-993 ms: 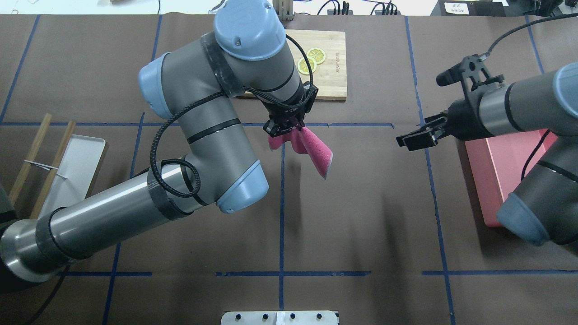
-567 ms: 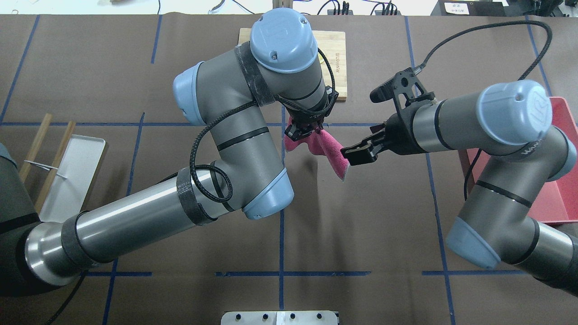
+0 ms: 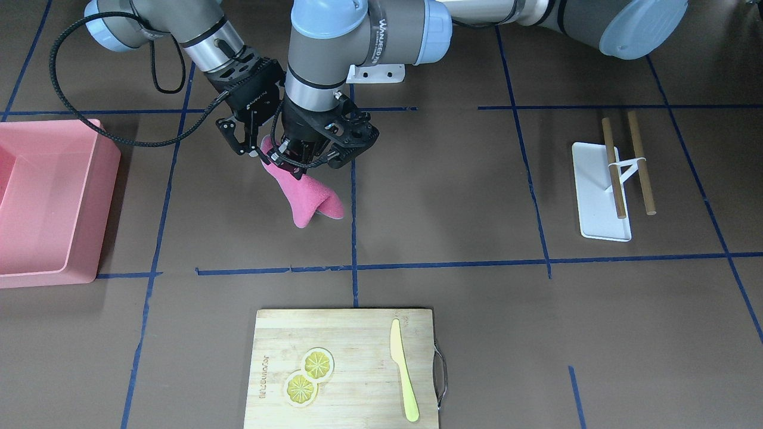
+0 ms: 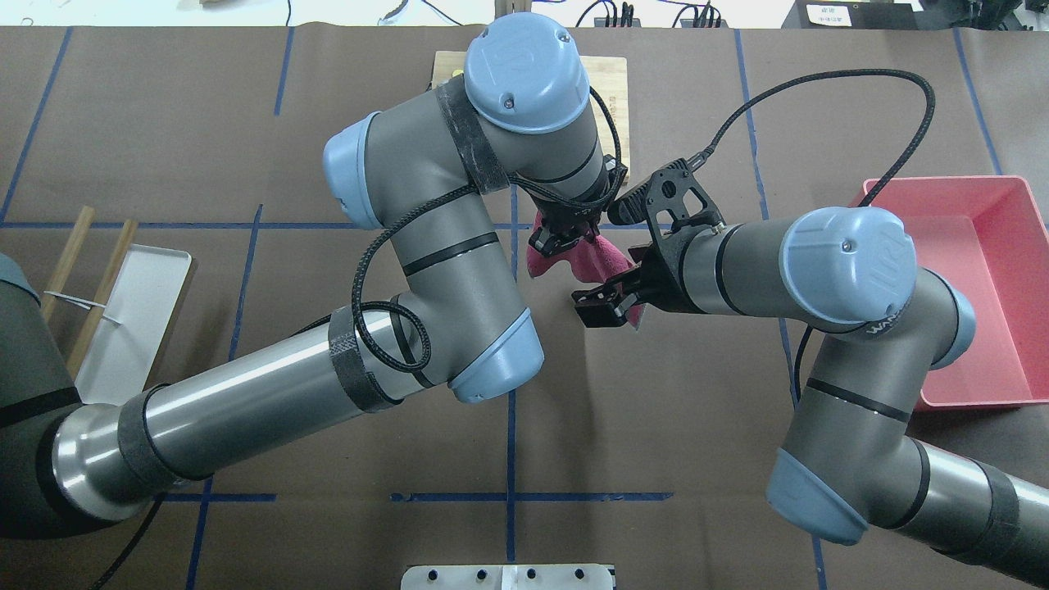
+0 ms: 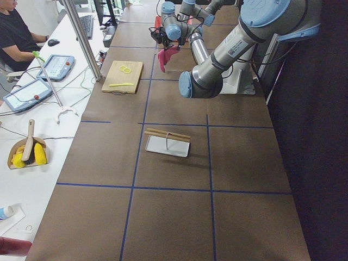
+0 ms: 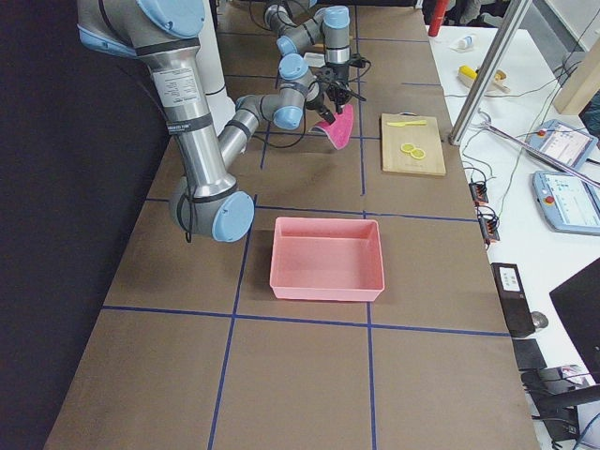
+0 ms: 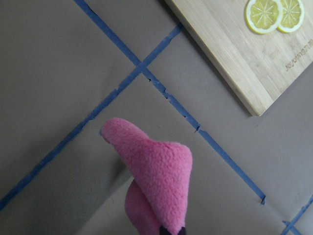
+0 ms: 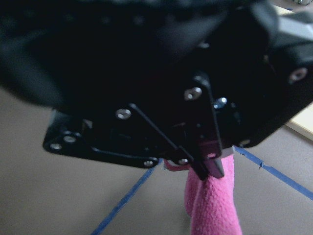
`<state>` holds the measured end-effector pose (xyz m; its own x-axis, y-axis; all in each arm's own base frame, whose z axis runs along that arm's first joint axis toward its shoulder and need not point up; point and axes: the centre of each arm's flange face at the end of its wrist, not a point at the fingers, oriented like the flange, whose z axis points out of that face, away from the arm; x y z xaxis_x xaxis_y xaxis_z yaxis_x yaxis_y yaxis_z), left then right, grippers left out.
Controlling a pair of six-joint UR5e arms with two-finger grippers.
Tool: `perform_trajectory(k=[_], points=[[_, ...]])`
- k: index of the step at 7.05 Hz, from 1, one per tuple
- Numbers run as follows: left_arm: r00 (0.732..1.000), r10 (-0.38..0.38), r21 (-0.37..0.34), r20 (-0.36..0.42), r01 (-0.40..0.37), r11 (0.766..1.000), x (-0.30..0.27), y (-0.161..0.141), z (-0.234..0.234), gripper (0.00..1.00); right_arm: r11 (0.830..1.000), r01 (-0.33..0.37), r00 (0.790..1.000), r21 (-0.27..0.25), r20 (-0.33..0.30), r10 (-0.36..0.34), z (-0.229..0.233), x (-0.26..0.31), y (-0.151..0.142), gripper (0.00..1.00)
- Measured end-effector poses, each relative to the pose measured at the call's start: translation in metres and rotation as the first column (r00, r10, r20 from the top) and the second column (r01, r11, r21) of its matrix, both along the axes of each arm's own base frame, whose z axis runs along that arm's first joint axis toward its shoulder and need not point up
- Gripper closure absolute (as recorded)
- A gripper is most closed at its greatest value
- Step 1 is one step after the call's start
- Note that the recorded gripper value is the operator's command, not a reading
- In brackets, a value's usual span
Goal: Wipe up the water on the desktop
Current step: 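Bring the right gripper to the hanging cloth and grasp it below the left gripper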
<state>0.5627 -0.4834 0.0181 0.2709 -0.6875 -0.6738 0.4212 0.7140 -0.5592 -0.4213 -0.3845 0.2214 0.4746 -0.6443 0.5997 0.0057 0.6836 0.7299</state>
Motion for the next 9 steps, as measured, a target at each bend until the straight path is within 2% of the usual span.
perform_trajectory(k=[3, 4, 5, 6, 7, 9], points=[[1.000, 0.003, 0.004, -0.009, -0.003, 1.000, -0.002, 0.002, -0.004, 0.97, 1.000, -0.026, 1.000, 0.014, -0.013, 0.026, 0.003, -0.006, 0.005, 0.27], [1.000, 0.003, 0.006, -0.011, -0.003, 1.000, -0.003, 0.003, -0.005, 0.92, 0.999, -0.030, 0.999, 0.014, -0.015, 0.030, 0.004, -0.006, 0.004, 0.47], [1.000, 0.004, 0.008, -0.014, -0.004, 1.000, -0.004, 0.004, -0.006, 0.85, 0.999, -0.034, 0.999, 0.015, -0.016, 0.034, 0.005, -0.005, 0.004, 0.72], [1.000, 0.005, 0.010, -0.015, -0.005, 1.000, -0.004, 0.004, -0.006, 0.78, 0.999, -0.042, 0.999, 0.017, -0.018, 0.042, 0.005, -0.003, 0.003, 0.90], [1.000, 0.006, 0.012, -0.016, -0.006, 1.000, -0.004, 0.004, -0.006, 0.66, 0.998, -0.055, 0.998, 0.020, -0.020, 0.055, 0.006, -0.001, 0.003, 0.97], [1.000, 0.007, 0.022, -0.027, -0.007, 1.000, -0.004, 0.004, -0.007, 0.61, 0.996, -0.080, 0.996, 0.026, -0.033, 0.081, 0.012, 0.001, 0.002, 1.00]])
